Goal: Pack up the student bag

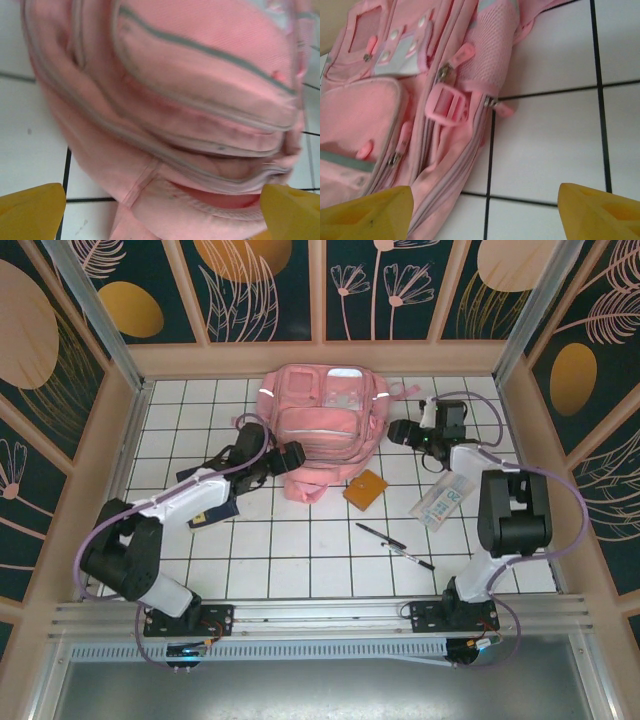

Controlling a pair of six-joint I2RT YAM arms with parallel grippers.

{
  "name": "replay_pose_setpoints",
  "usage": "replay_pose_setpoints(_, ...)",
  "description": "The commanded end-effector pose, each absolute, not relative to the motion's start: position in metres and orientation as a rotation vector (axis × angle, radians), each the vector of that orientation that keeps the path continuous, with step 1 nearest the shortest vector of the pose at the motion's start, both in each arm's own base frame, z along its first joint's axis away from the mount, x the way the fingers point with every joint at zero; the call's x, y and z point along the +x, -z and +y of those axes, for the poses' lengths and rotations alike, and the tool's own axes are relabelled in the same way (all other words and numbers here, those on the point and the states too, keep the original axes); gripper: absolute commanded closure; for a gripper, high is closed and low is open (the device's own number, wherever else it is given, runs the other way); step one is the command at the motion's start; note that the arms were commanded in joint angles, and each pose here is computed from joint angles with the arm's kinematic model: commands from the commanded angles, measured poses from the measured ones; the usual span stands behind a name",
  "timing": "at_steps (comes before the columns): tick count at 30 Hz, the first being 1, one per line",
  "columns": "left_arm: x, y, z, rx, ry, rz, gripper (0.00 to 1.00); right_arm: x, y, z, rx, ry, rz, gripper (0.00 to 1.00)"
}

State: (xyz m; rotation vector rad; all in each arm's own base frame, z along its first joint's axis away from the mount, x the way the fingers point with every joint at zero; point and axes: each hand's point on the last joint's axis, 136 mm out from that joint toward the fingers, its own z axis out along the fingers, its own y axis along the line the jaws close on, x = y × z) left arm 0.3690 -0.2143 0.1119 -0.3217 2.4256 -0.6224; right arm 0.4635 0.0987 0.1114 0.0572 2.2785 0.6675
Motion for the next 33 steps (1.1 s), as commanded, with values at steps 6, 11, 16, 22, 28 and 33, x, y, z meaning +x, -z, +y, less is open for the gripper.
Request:
replay_pose_setpoints(6,0.352,-0.046,-0.19,-0.621,0.377,2.603,0.13,0.51,-0.096,0.099,0.042,-0.939,2.215,0.31)
replay_pose_setpoints(11,0.338,-0.03,-0.167,-0.618,0.222,2.632,0.32,0.514,-0.069,0.111,0.002,-1.053,2.246,0.36)
replay_pose_setpoints(16,0.335,-0.03,-0.159,-0.577,0.193,2.618,0.58,0.507,-0.057,0.135,-0.101,-1.139,2.247,0.45)
replay_pose_setpoints(22,0.348,-0.06,-0.158,-0.461,0.188,2.568,0.92,0.498,-0.056,0.153,-0.212,-1.189,2.237,0.56)
replay_pose_setpoints(28,0.369,-0.12,-0.141,-0.421,0.21,2.473,1.0,0.478,-0.052,0.164,-0.257,-1.127,2.276,0.58)
replay_pose_setpoints(33,0.374,-0.154,-0.136,-0.416,0.301,2.414,1.0,0.479,-0.048,0.178,-0.333,-1.142,2.294,0.6)
